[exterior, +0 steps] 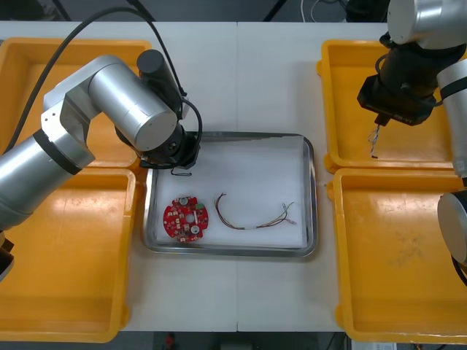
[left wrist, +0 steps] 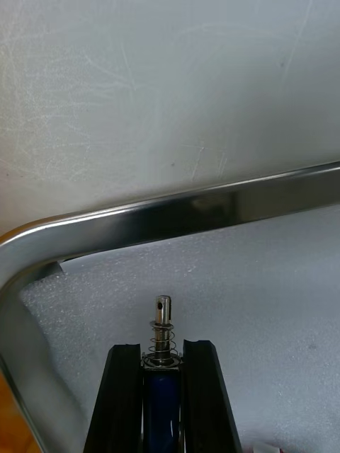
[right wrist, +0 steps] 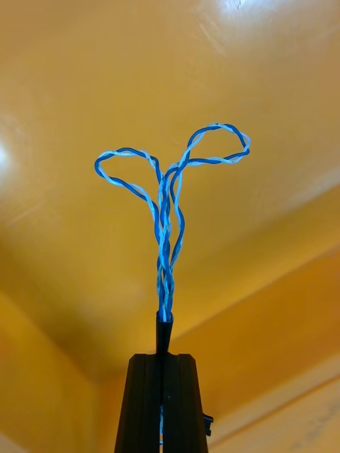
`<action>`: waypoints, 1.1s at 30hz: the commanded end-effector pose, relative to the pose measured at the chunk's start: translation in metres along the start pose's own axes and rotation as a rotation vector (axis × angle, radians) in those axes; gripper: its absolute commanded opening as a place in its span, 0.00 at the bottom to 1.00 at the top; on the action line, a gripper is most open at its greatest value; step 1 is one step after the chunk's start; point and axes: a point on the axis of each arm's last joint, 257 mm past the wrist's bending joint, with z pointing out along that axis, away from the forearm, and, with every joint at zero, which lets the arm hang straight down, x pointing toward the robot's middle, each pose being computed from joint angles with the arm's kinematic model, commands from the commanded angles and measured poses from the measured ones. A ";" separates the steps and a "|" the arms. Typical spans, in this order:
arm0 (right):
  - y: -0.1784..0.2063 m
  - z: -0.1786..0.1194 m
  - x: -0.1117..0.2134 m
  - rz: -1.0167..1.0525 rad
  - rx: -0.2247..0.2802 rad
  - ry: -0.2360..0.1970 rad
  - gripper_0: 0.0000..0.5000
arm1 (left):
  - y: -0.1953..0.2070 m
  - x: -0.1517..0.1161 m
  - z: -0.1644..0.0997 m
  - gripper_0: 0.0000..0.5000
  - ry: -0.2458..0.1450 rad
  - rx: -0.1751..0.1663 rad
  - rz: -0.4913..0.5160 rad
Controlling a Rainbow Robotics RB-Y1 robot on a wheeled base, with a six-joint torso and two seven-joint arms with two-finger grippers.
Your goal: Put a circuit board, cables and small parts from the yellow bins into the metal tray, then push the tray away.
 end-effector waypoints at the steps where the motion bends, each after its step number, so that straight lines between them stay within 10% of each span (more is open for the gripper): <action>1: -0.001 -0.046 -0.028 -0.068 -0.076 -0.078 0.00 | -0.017 0.000 0.001 0.93 -0.009 0.024 0.010; 15: 0.033 -0.119 -0.053 -0.321 -0.194 -0.264 0.00 | -0.029 -0.011 -0.028 1.00 -0.045 0.052 -0.062; 33: 0.052 -0.142 -0.045 -0.455 -0.260 -0.312 0.00 | 0.056 -0.046 -0.134 1.00 -0.052 0.060 -0.281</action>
